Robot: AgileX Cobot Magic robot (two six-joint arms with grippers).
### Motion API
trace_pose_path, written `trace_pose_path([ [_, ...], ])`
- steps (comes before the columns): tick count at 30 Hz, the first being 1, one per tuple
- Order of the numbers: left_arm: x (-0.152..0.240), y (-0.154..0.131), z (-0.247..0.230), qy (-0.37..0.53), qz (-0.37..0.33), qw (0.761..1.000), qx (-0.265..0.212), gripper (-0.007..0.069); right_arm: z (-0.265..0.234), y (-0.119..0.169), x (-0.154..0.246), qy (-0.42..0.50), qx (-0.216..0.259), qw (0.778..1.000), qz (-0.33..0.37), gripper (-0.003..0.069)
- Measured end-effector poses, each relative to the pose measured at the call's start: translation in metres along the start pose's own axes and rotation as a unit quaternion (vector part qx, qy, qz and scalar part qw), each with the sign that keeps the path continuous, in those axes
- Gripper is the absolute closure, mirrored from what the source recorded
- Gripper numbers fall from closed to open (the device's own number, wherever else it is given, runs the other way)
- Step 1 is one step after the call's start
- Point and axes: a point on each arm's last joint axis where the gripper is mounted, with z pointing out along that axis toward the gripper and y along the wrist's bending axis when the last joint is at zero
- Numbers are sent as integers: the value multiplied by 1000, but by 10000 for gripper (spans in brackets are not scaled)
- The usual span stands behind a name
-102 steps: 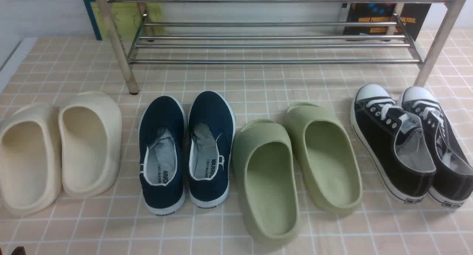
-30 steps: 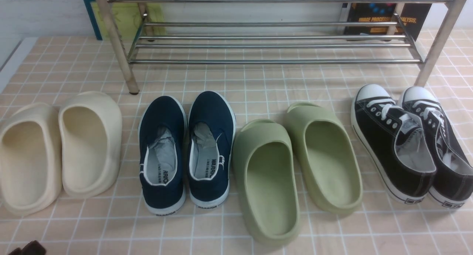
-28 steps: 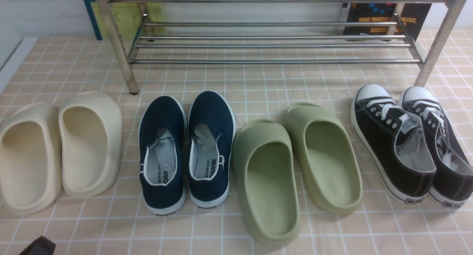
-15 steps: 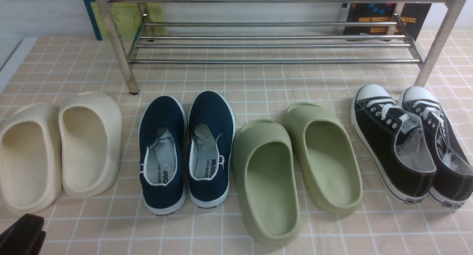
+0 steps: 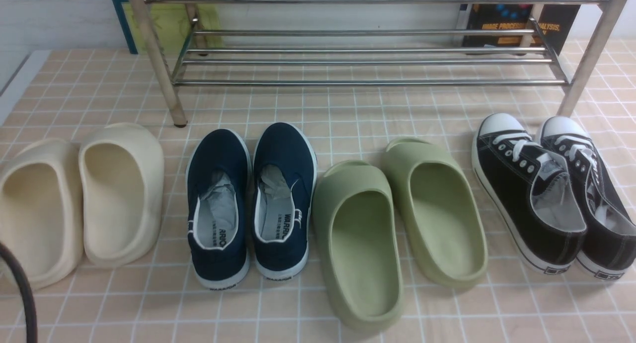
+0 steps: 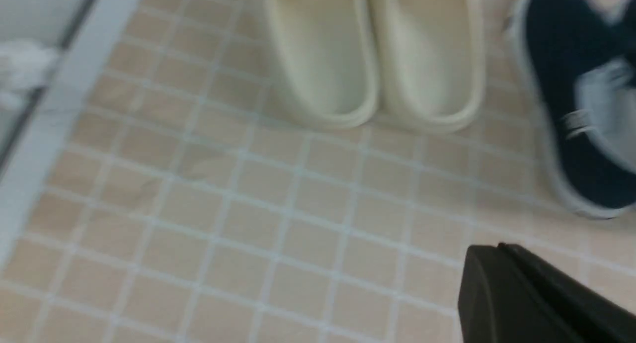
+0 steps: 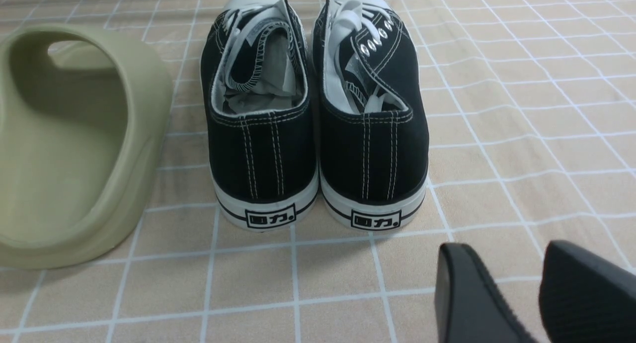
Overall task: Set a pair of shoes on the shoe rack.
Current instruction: Use the left arm to grab the shoe closest to it
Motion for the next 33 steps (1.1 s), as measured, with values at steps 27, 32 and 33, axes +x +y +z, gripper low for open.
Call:
trace_pose_path([
  [27,-56,-170,208,196,109,972,68,97,0,0,0,0,0,1000,0,420],
  [32,-37,-187,248,229,82,967,71,78,0,0,0,0,0,1000,0,420],
  [33,-34,-188,254,237,81,966,68,80,0,0,0,0,0,1000,0,420],
])
